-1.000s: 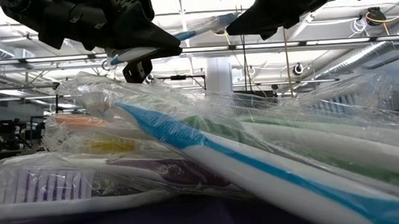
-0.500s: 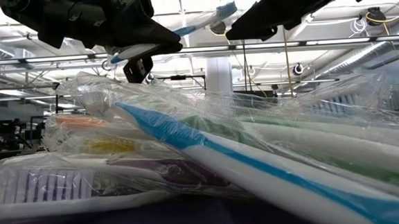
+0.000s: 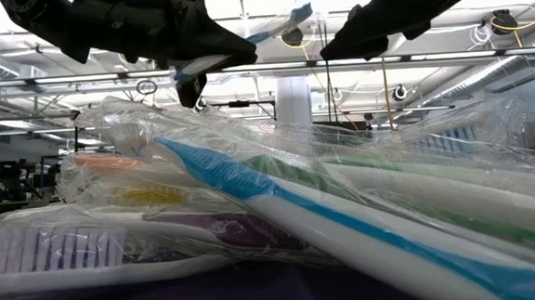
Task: Pick & Place Toothbrushes
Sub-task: Put the blue toothbrush into the orange bin
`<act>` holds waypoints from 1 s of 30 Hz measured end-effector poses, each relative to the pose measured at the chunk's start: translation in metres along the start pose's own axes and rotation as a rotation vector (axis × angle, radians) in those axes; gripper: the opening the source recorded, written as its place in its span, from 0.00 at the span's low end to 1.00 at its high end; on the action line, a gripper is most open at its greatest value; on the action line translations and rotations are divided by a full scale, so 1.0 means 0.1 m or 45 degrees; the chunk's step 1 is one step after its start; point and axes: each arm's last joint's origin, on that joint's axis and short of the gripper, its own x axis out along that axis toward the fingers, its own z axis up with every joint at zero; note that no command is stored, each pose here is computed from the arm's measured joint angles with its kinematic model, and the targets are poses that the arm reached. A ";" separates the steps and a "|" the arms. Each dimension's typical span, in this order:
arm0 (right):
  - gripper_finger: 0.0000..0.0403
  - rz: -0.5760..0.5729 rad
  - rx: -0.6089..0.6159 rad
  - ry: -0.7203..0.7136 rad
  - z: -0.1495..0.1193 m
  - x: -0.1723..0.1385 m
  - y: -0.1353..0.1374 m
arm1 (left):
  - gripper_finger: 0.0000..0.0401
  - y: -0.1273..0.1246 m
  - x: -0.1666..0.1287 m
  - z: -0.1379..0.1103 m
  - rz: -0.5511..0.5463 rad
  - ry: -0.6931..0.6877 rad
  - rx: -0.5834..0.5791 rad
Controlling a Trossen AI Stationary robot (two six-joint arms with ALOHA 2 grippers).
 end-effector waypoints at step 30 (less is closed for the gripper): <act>0.48 0.079 0.073 -0.047 0.03 -0.03 0.20 | 0.02 0.78 -0.15 0.39 0.768 -0.452 -0.174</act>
